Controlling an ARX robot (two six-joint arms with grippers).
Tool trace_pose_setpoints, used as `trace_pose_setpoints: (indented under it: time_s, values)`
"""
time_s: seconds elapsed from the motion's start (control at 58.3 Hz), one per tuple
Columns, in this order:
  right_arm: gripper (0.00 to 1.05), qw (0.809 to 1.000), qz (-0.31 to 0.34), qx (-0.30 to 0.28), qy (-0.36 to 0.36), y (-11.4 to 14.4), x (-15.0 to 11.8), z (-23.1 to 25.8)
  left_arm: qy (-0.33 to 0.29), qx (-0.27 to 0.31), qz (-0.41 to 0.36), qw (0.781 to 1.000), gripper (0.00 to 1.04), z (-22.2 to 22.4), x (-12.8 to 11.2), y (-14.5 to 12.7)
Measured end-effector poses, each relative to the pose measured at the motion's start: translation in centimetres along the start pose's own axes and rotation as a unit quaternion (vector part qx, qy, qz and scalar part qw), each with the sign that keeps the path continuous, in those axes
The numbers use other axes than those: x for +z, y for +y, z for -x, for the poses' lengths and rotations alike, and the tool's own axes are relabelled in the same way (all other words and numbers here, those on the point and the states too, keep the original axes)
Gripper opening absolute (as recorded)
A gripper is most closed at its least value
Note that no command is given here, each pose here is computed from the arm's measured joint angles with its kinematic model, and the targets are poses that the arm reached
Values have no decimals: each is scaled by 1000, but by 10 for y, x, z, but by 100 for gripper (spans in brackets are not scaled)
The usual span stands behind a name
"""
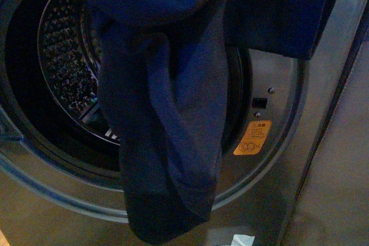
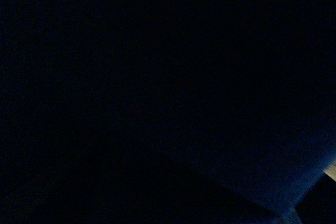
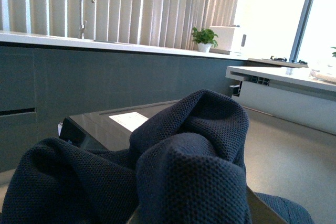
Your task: Put clothes into washing machine
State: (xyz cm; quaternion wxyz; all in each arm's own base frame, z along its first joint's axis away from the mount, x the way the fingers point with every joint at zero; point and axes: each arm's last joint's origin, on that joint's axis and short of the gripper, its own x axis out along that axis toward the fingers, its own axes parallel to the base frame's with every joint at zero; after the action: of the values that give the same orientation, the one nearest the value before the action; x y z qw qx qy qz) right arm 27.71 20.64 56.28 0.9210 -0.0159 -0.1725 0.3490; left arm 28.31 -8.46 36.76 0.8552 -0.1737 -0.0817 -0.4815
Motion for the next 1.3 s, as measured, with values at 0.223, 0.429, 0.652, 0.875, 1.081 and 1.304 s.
trace_pose_setpoints:
  time_s: [0.223,0.429,0.652,0.875,1.081,1.304]
  values:
    - [10,1000,2,-1,0,0,0,0,-7,23,-66,998,98,-23,-7,-21]
    - [10,1000,2,-2,0,0,0,0,-28,22,-100,994,98,-42,-7,-47]
    - [10,1000,3,-2,-2,0,2,1,-43,146,-82,985,98,-69,2,-44]
    - [10,1000,4,-5,-2,-1,2,1,-29,218,-113,969,98,-81,-3,-50]
    - [10,1000,4,-4,-2,-1,2,1,-37,259,-152,953,88,-80,-3,-50]
    - [41,1000,4,-3,-3,-1,2,2,-33,364,-200,909,48,-58,5,-32]
